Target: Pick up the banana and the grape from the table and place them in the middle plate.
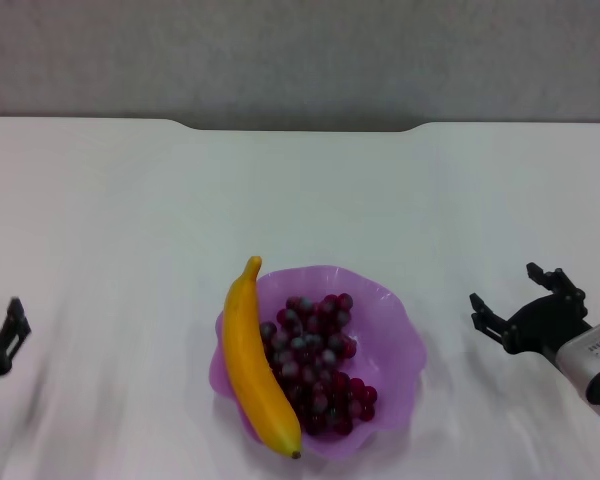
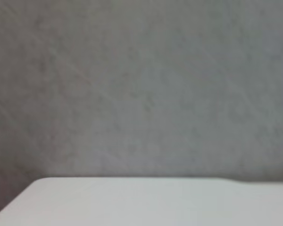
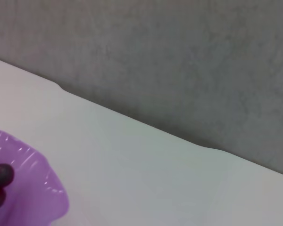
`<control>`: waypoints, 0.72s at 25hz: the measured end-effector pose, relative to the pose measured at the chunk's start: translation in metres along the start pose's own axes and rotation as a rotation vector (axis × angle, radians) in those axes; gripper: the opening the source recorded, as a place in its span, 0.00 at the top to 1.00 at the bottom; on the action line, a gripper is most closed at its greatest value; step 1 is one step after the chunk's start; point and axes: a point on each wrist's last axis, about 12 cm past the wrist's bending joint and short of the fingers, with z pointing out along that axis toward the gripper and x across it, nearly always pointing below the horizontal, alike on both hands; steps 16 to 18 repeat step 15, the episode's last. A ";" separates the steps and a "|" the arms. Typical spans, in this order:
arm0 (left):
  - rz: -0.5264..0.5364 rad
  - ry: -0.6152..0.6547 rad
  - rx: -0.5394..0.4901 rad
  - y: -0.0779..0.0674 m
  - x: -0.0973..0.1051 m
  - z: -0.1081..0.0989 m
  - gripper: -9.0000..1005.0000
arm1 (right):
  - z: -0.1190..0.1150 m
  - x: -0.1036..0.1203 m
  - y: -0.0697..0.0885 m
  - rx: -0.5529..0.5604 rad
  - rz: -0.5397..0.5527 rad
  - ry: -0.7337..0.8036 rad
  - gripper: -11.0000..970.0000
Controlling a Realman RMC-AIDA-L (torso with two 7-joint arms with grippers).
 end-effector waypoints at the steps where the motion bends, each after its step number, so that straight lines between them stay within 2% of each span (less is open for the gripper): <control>1: 0.033 0.009 0.011 -0.001 0.003 -0.004 0.12 | 0.000 0.000 -0.001 0.015 0.020 0.000 0.08; 3: 0.075 0.023 0.021 -0.003 0.008 -0.011 0.12 | 0.000 0.001 -0.003 0.028 0.042 0.004 0.08; 5: 0.072 0.033 0.030 -0.006 0.011 -0.016 0.12 | 0.000 0.001 -0.004 0.033 0.051 0.008 0.08; 12: -0.024 0.062 -0.002 -0.004 0.015 -0.017 0.12 | 0.008 -0.001 -0.010 0.070 0.124 0.060 0.08; 15: -0.074 0.090 0.015 -0.008 0.017 -0.014 0.12 | 0.014 -0.002 -0.012 0.065 0.125 0.095 0.08; 18: -0.074 0.090 0.015 -0.008 0.017 -0.014 0.12 | 0.014 -0.002 -0.012 0.065 0.125 0.095 0.08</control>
